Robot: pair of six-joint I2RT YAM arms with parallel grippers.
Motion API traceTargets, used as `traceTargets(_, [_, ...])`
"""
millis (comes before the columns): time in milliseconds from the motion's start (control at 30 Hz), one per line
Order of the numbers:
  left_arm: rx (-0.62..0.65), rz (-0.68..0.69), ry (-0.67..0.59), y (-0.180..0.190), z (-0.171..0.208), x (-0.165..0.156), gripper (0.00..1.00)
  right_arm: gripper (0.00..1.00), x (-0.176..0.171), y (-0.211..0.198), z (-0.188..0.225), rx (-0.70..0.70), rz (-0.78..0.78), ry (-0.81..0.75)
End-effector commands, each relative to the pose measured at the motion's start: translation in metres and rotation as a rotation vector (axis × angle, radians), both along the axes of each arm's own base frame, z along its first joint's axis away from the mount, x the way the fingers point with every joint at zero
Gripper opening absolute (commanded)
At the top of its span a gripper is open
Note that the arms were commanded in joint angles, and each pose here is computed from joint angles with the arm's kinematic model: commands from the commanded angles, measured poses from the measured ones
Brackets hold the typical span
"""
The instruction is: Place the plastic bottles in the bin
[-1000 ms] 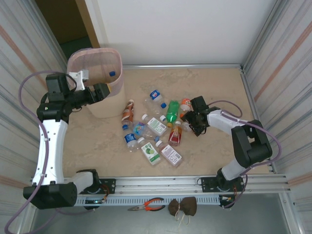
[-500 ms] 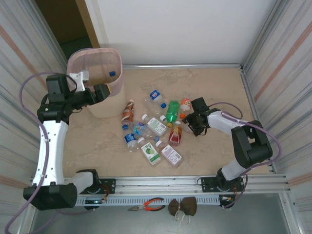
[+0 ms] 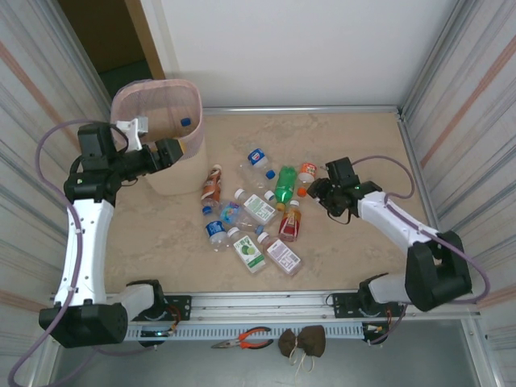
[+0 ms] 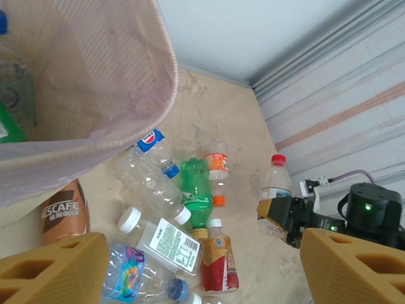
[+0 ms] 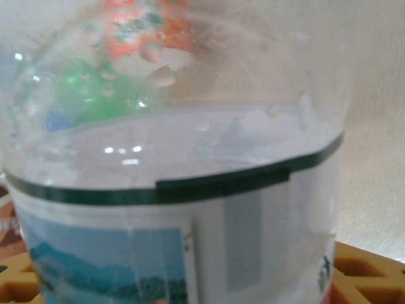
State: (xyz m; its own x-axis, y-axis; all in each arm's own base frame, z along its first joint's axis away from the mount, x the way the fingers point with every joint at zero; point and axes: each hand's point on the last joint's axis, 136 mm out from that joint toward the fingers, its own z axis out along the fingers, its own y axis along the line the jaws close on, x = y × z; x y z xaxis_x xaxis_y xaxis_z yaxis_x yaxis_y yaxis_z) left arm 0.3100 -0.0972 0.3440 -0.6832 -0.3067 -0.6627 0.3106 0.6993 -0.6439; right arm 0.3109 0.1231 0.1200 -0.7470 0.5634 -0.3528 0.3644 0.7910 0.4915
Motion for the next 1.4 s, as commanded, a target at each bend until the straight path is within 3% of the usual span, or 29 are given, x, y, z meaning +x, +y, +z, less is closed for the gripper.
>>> traceTargets(0, [-0.052, -0.069, -0.085, -0.013, 0.02, -0.009, 0.79, 0.63, -0.001, -0.001, 0.029, -0.091, 0.185, -0.18])
traceTargets(233, [-0.082, -0.159, -0.118, -0.031, 0.026, -0.012, 0.78, 0.63, -0.017, 0.014, 0.08, -0.223, 0.517, -0.466])
traceTargets(667, [-0.024, -0.403, -0.223, -0.09, 0.046, -0.038, 0.77, 0.58, -0.029, 0.027, 0.131, -0.552, 0.905, -0.732])
traceTargets(900, [0.023, -0.505, -0.292, -0.132, 0.047, -0.05, 0.77, 0.58, -0.038, 0.067, 0.165, -0.365, 0.936, -0.833])
traceTargets(1367, [-0.03, -0.66, -0.476, -0.199, 0.063, -0.075, 0.78, 0.59, -0.081, 0.138, 0.235, 0.057, 0.949, -0.995])
